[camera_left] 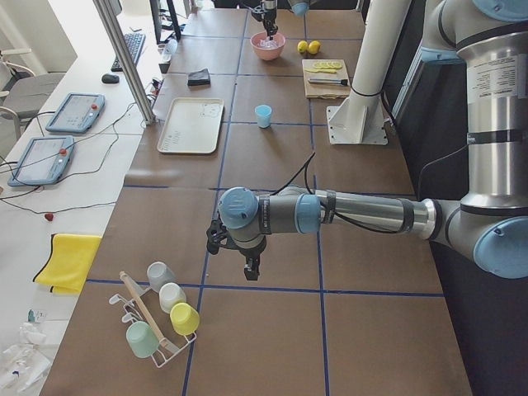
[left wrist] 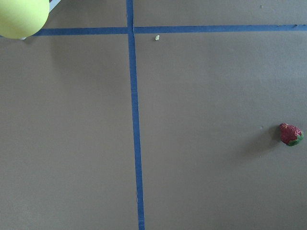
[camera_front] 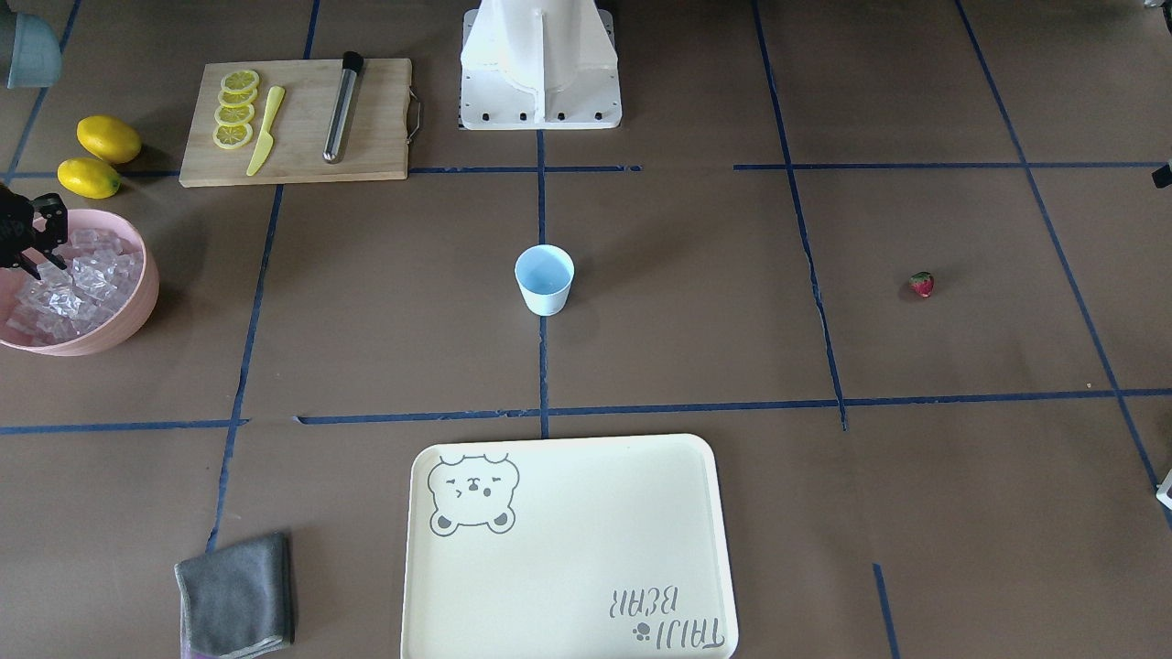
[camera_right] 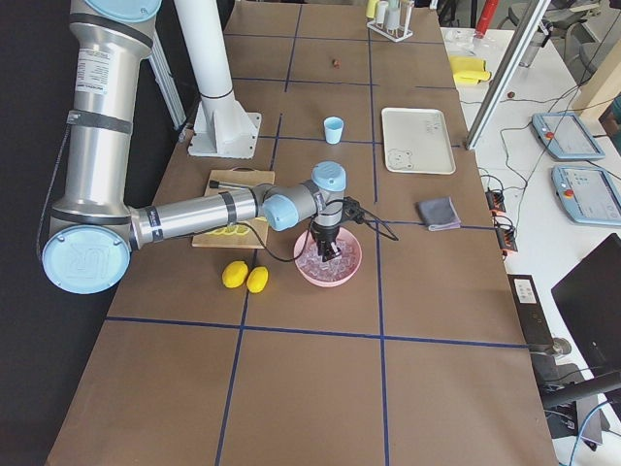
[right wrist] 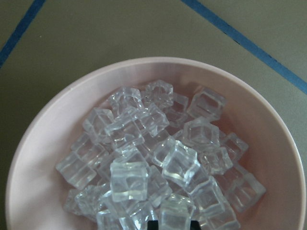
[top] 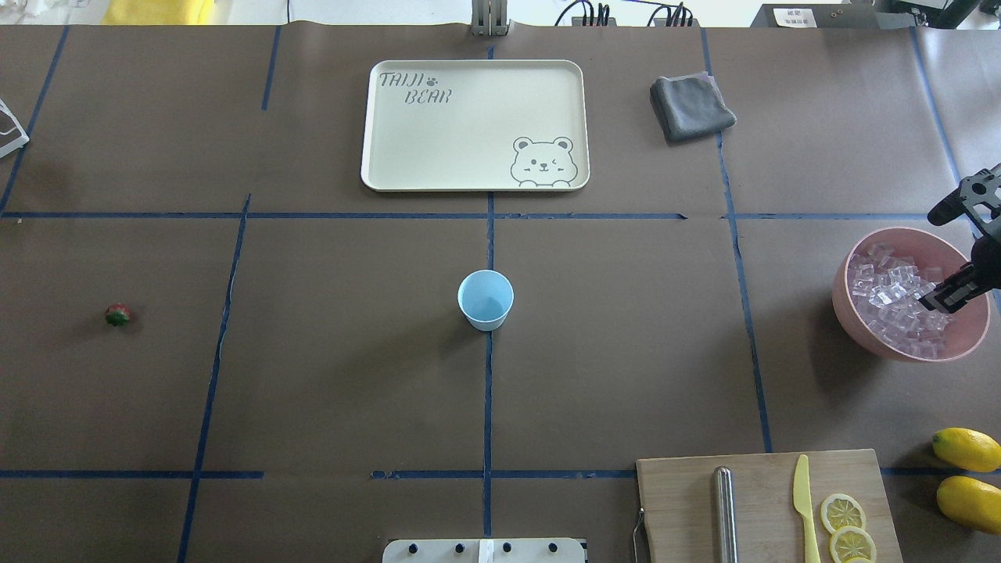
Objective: Put ice and strawberries in cup
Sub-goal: 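Lower the right gripper into the pink bowl and grasp an ice cube, then carry the ice cube with the right gripper over the blue cup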
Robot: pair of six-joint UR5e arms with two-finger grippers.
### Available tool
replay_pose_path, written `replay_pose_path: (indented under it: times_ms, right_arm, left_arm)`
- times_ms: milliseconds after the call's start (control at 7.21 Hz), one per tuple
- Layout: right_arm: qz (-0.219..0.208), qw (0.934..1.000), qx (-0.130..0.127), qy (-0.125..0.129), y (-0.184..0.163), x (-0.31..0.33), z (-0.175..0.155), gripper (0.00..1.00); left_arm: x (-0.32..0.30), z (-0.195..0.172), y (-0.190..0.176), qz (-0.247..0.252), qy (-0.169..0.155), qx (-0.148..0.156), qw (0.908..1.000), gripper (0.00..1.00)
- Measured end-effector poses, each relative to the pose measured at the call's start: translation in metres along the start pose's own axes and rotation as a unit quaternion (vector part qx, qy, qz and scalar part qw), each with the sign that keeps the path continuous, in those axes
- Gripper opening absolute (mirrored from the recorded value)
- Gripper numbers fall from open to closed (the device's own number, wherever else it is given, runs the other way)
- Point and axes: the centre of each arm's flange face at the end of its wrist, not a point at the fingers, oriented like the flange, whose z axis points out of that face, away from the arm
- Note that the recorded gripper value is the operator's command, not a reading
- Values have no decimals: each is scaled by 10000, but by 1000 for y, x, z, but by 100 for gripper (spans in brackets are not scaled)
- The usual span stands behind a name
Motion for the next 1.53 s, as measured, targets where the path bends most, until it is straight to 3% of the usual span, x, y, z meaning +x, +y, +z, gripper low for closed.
replay_pose_path:
  times_ms: [277,416,693,832,1109,1526]
  right_arm:
    - [100,9997,227,14,5,-6,-29,5]
    - [343,9986,394,-32,-5,-15,-43,5]
    - [1037,9908,716,-487,-54,-53,-70,5]
    - [1433,9834,751,-823,-91,-89,-80,5]
    - [2193,9649,569,-1327,-168,-200,-92,5]
    - [2994,9424,465,-1414,-256,-337,-92,6]
  left_arm:
    - [0,0,0,5,5,3,10000,100]
    - [1,0,0,9,5,5,10000,100]
    - [1,-1,0,17,5,10,10000,100]
    - [2,-1,-1,41,5,18,10000,100]
    - [3,-2,-1,91,2,46,9999,100]
    - [3,-2,-2,112,-1,74,9999,100]
